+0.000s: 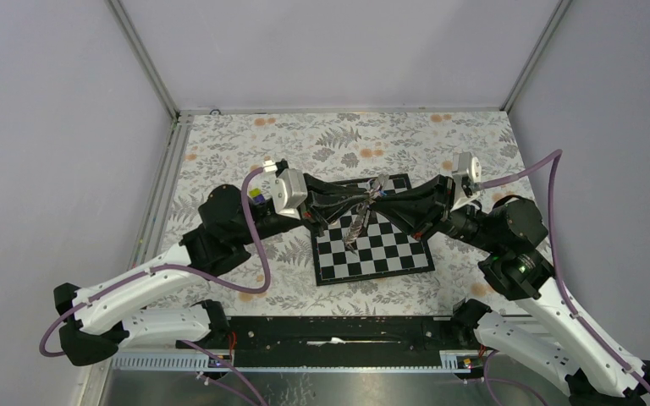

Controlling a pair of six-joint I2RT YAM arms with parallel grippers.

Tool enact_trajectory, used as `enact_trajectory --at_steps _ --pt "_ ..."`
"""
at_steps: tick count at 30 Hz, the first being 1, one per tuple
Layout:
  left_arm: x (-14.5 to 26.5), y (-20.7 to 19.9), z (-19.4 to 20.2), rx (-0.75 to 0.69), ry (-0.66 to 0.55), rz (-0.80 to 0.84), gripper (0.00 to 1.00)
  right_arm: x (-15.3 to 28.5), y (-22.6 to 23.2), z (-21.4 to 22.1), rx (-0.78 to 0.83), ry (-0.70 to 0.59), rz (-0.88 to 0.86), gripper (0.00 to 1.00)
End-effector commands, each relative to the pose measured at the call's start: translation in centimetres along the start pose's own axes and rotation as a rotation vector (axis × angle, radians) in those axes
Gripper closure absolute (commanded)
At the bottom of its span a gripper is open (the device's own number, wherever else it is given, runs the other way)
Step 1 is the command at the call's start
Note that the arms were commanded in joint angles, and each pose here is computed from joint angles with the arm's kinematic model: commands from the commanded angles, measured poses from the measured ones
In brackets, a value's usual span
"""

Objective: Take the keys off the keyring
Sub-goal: Pick up the key from the keyring.

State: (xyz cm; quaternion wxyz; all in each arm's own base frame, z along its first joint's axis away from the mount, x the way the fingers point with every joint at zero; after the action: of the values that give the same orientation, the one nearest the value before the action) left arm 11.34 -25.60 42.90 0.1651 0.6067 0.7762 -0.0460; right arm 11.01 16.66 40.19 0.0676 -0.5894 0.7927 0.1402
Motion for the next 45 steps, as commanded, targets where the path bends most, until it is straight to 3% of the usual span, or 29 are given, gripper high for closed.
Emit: enact_trajectory --at_steps 1,13,17,31,40,45 --pt "0.5 0.5 -3.1 -0.042 -0.123 -0.048 1.0 0.2 0.5 -0.2 0.006 -0.01 -0.035 0.85" --pt "0.5 0.7 -2.6 -0.041 -0.11 -0.065 1.0 0.2 0.8 -1.4 0.007 0.0 -0.027 0.95" --pt "0.5 0.6 -2.3 -0.033 -0.103 -0.061 0.93 0.2 1.0 -2.4 -0.018 0.057 0.005 1.0" --pt "1.6 0.4 -2.8 -0.072 -0.089 -0.052 0.53 2.0 0.7 -3.4 0.005 0.389 0.159 1.0" --pt "2.3 -0.1 -2.5 -0.086 -0.07 -0.012 0.48 3.1 -0.6 -2.3 0.009 0.73 0.243 1.0" --pt "1.7 -0.3 -1.1 -0.06 -0.027 0.026 0.48 3.2 -1.8 -1.7 0.034 0.765 0.36 1.0"
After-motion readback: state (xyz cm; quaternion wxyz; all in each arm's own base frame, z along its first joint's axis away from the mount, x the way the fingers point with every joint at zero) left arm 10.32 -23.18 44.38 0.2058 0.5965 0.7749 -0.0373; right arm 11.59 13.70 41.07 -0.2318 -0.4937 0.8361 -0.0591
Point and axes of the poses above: each gripper's point midway between its finger pads, its own x axis back along the fingers, its own y axis along the line the jaws close on, z = x × y, the point moved 9 cm from there along x, back along the fingers, and after that the axes turned 1 degree about -x, right-handed, at the moved point
